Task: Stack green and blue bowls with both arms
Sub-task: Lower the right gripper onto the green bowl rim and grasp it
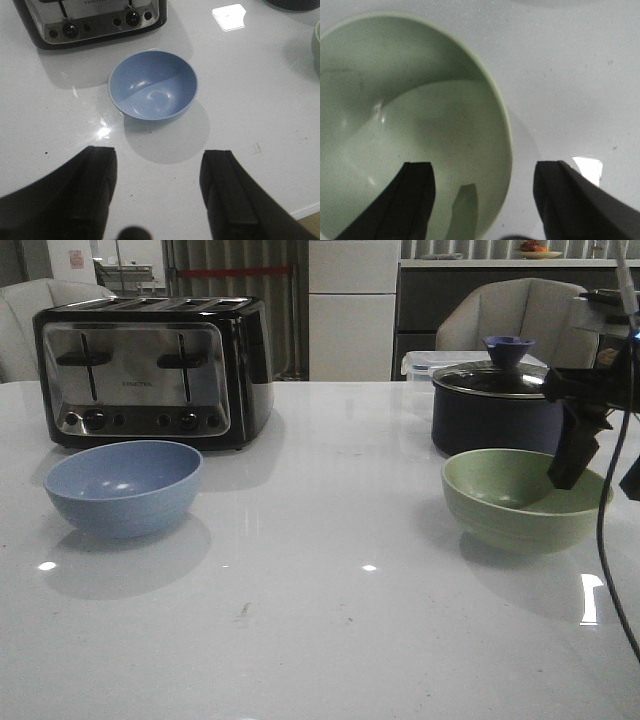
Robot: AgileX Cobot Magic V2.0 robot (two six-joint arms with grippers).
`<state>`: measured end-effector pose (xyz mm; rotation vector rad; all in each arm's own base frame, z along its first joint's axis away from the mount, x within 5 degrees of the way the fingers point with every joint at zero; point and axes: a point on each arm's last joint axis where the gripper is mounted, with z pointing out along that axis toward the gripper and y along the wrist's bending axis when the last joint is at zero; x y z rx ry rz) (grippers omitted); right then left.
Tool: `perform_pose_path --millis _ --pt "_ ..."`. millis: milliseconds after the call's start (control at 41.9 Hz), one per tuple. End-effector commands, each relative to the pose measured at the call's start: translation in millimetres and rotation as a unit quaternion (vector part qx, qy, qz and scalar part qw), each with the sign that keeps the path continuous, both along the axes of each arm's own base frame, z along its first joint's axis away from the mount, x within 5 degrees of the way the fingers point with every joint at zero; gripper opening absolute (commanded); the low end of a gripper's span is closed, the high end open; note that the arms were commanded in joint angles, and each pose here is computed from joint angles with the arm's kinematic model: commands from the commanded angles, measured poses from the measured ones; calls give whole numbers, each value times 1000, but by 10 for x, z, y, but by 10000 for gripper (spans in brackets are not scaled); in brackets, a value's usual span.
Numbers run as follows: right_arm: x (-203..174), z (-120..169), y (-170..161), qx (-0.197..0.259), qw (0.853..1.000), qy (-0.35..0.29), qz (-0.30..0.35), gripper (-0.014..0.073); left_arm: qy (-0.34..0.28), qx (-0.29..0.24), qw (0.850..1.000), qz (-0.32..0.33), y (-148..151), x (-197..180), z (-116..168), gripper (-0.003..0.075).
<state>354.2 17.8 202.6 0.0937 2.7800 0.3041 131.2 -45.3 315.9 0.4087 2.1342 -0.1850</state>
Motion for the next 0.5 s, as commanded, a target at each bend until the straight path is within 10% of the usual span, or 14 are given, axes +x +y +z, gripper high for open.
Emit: perform_pose_path --millis 0,478 --pt "154 179 -21 3 999 -43 -3 491 -48 -21 999 -3 -29 38 149 421" --pt "266 91 -32 -8 1000 -23 11 120 -48 -21 999 -3 -29 38 149 421"
